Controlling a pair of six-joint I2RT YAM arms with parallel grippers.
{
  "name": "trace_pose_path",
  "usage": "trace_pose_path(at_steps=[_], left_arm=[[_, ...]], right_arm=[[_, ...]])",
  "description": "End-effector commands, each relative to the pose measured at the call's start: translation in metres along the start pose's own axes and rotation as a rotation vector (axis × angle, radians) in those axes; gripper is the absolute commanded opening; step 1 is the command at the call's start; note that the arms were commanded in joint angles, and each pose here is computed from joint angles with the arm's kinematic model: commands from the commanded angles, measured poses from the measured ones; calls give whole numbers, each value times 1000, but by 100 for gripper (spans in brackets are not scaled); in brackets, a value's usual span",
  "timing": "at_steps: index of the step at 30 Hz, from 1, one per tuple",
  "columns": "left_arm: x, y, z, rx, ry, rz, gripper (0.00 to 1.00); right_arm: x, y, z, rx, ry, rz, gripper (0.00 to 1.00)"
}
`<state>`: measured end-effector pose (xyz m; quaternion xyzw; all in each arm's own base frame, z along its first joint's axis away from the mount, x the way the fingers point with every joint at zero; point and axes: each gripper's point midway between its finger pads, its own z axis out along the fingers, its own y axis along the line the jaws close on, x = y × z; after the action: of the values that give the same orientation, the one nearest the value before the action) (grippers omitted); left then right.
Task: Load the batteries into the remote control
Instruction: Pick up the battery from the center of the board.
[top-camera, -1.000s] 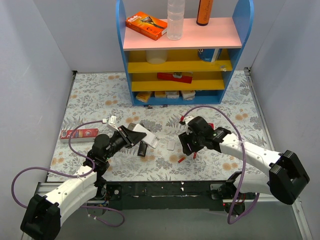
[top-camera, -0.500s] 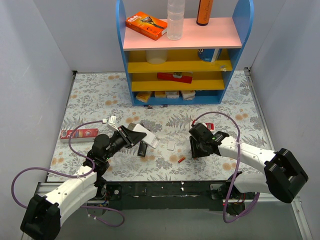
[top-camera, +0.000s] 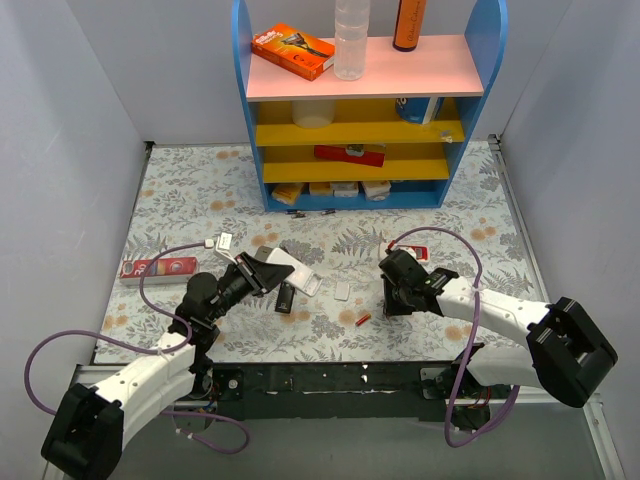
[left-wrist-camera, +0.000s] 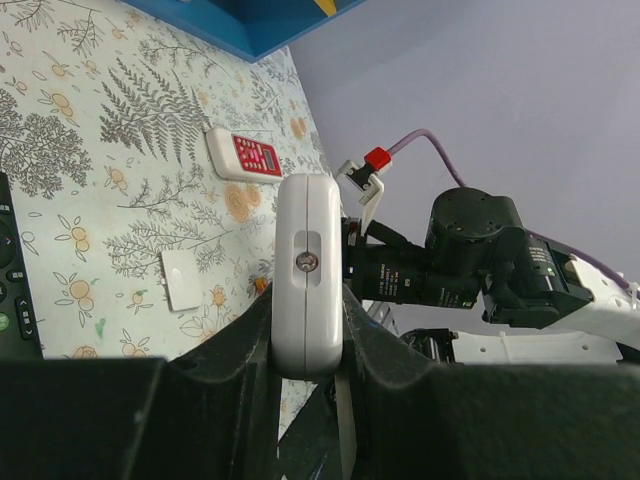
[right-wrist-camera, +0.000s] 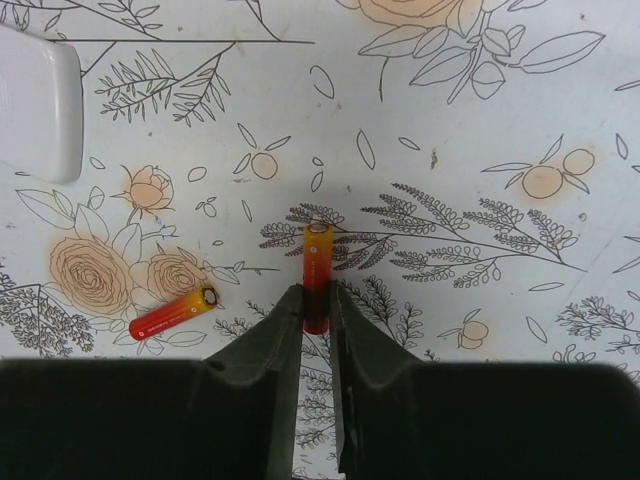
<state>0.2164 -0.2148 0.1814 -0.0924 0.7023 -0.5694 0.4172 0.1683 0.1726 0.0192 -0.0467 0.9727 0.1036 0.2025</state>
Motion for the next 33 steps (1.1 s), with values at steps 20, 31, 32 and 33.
trace_pose_path(at_steps=[20, 31, 32, 33], left_arm=[[-1, -10, 1, 59, 4, 4, 0], [4, -12, 6, 54, 57, -11, 0], [6, -10, 7, 47, 68, -14, 0], [6, -11, 8, 48, 74, -10, 0]], right_arm=[[-20, 11, -22, -73, -76, -139, 1], [-51, 32, -48, -186, -215, -295, 1], [-52, 38, -52, -219, -222, -329, 1], [-56, 42, -57, -241, -249, -384, 1]])
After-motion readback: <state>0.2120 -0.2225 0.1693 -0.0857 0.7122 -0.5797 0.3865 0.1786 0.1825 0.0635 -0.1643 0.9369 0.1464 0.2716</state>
